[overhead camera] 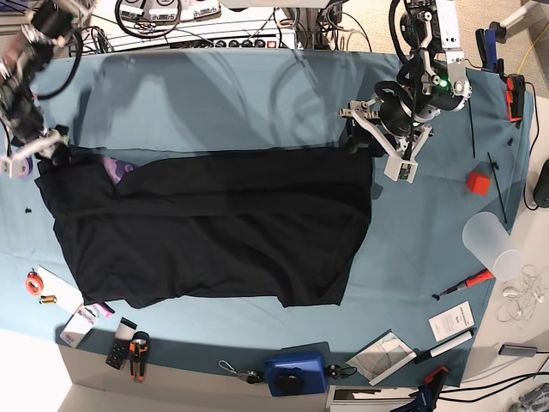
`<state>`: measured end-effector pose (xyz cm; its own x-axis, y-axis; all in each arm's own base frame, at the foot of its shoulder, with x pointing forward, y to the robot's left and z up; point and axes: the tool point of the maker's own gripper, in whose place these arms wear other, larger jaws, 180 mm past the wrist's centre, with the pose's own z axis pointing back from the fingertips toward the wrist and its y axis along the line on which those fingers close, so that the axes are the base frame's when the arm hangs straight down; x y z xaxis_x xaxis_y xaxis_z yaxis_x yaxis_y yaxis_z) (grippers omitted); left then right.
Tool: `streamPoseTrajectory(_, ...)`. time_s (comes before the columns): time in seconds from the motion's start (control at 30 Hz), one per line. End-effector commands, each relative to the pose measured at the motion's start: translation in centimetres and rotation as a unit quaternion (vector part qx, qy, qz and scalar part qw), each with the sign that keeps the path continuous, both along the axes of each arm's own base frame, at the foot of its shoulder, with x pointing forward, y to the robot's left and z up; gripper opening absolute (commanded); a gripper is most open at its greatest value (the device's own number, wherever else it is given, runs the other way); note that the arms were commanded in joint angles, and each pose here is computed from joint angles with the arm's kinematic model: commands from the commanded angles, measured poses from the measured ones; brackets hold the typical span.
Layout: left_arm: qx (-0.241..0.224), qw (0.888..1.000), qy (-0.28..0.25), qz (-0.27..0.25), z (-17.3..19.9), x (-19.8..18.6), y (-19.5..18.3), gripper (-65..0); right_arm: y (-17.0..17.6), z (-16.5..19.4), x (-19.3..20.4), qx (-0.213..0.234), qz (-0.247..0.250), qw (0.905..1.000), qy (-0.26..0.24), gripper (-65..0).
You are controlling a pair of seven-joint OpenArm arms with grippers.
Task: Layout the t-shirt on the table in an organized manner, then fold the t-shirt properly
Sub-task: 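Release the folded edge and raise both grippers, then grasp the folded edge with both grippers and pull it back open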
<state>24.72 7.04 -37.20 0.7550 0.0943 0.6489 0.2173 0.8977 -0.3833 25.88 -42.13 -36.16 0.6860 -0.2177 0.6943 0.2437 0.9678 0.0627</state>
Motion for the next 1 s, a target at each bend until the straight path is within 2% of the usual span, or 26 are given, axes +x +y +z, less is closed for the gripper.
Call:
streamPoseTrajectory(0.0,-0.009,1.000,-0.028,0.000,1.3,0.8,-0.3,-31.0,-1.1,2.1,1.1,-0.021,-0.001,0.9994,-0.028,-30.0)
streamPoseTrajectory(0.23,-0.013,0.999,-0.037,0.004,1.5,1.0,-0.2,-31.0,-1.2,2.4,1.4,-0.023,-0.001,0.9991,-0.036,-30.0)
streamPoseTrajectory(0.37,-0.068,0.997,-0.046,0.005,2.7,1.2,-1.5,-31.0,-1.2,2.4,1.4,-0.023,-0.001,0.9991,-0.035,-30.0)
streamPoseTrajectory(0.47,-0.081,0.995,-0.063,0.019,3.0,1.8,-1.7,-29.2,-1.1,2.2,1.2,-0.021,-0.001,0.9994,-0.028,-30.0)
streamPoseTrajectory(0.63,-0.080,0.996,-0.013,0.045,0.1,2.1,-1.3,-27.2,-1.1,1.9,0.9,-0.018,0.000,0.9997,-0.017,-30.0)
streamPoseTrajectory(0.87,-0.095,0.994,0.041,0.045,-3.1,2.7,-1.8,-27.3,-1.0,1.9,1.0,-0.019,0.002,0.9997,-0.018,-30.1)
streamPoseTrajectory(0.9,-0.095,0.993,0.047,0.051,-3.3,2.8,-1.7,-28.1,-1.0,1.9,1.0,-0.019,0.002,0.9997,-0.018,-32.4)
streamPoseTrajectory(0.97,-0.094,0.993,0.052,0.051,-3.5,2.7,-1.7,-35.6,-1.1,1.9,0.9,-0.019,0.001,0.9997,-0.017,-44.4)
